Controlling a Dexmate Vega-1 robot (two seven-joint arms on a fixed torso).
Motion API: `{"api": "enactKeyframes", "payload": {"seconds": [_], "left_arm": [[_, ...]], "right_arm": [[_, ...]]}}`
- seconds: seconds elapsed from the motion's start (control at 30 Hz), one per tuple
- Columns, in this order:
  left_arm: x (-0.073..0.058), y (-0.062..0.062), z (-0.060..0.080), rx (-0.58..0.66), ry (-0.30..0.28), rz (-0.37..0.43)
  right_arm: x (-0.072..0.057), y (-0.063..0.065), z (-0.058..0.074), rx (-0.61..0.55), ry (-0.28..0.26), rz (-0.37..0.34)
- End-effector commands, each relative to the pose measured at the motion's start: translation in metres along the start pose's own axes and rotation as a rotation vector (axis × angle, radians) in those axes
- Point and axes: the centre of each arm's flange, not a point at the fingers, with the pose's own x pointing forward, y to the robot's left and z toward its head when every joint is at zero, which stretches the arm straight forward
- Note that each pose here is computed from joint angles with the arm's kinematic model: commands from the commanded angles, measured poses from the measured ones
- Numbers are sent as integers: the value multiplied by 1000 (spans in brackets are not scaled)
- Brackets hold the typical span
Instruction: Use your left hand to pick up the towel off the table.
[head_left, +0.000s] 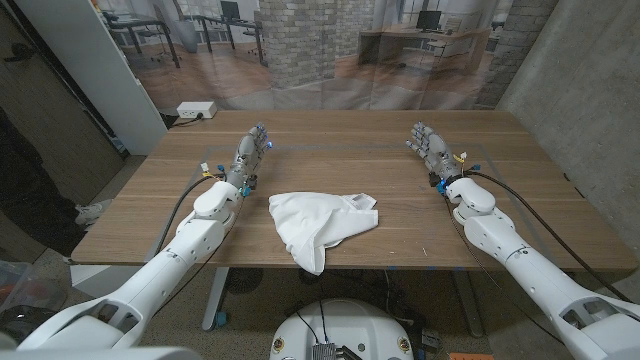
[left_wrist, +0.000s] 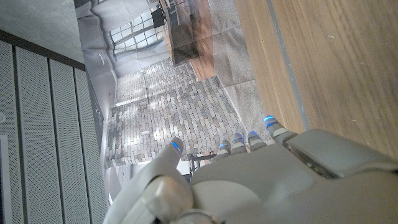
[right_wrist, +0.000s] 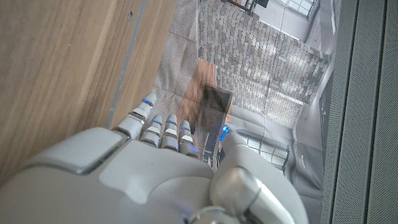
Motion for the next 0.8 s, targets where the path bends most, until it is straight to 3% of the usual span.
{"api": "enactKeyframes", "payload": {"seconds": [0.03, 0.8], "left_arm": [[0, 3, -3, -2, 11, 4], [6, 0, 14, 62, -8, -19]], "right_arm": [[1, 1, -3, 5, 6, -3], [-3, -2, -7, 18, 6, -17]]}}
